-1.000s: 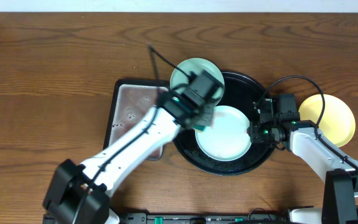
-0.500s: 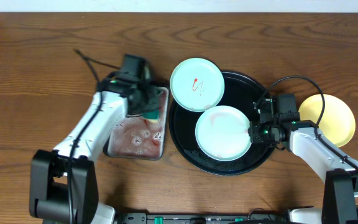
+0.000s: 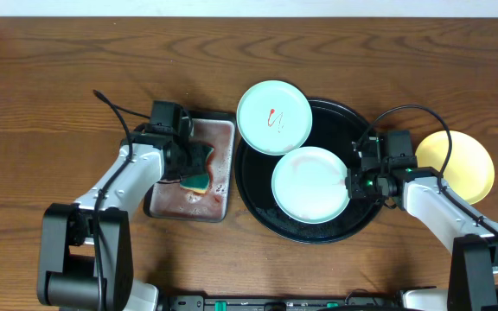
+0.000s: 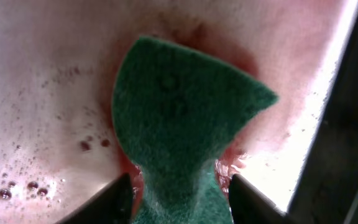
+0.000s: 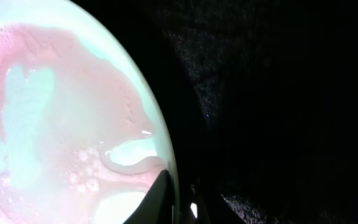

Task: Clean dirty plates on tray and stack at the side
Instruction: 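Return the sponge to the soapy water with the left gripper, then rub the sponge in the soapy pan with the left gripper, then lift the scrubbed pale green plate with the right gripper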

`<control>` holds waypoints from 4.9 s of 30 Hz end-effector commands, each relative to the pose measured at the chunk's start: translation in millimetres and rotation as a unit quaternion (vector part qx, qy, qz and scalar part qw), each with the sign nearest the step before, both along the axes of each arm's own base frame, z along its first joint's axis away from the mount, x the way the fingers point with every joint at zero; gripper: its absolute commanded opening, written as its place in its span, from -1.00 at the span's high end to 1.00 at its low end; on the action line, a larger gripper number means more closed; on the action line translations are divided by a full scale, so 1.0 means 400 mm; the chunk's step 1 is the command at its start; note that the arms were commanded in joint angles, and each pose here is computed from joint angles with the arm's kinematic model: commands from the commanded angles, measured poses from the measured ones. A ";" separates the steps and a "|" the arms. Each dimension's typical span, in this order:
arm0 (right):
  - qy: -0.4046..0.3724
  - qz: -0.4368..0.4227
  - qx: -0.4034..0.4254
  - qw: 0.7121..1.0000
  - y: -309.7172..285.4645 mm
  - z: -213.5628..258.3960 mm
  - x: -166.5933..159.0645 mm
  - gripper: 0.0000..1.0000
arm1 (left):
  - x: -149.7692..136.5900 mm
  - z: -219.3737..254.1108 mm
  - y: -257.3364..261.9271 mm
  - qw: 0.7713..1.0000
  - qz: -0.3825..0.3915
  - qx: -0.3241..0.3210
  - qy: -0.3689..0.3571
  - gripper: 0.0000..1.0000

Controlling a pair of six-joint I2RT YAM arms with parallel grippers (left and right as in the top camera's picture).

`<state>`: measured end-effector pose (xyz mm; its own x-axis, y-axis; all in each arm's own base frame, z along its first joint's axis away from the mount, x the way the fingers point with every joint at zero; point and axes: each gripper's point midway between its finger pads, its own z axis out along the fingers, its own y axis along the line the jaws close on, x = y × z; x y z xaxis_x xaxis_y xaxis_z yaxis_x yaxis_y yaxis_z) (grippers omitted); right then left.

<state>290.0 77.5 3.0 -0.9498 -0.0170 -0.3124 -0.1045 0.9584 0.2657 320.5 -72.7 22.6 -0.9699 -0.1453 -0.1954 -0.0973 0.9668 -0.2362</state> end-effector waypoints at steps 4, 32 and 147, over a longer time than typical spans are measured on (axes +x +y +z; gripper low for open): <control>0.008 -0.002 -0.006 1.000 -0.004 -0.012 -0.008 0.78 | -0.036 -0.012 0.014 0.999 -0.009 0.030 0.027 -0.29; 0.015 -0.002 -0.006 1.000 -0.005 -0.015 -0.016 0.78 | -0.122 -0.033 0.037 0.995 -0.009 0.050 0.085 0.85; -0.448 0.096 -0.480 0.748 0.115 0.622 0.036 0.98 | -0.082 0.052 0.026 0.998 0.053 0.020 0.020 -0.66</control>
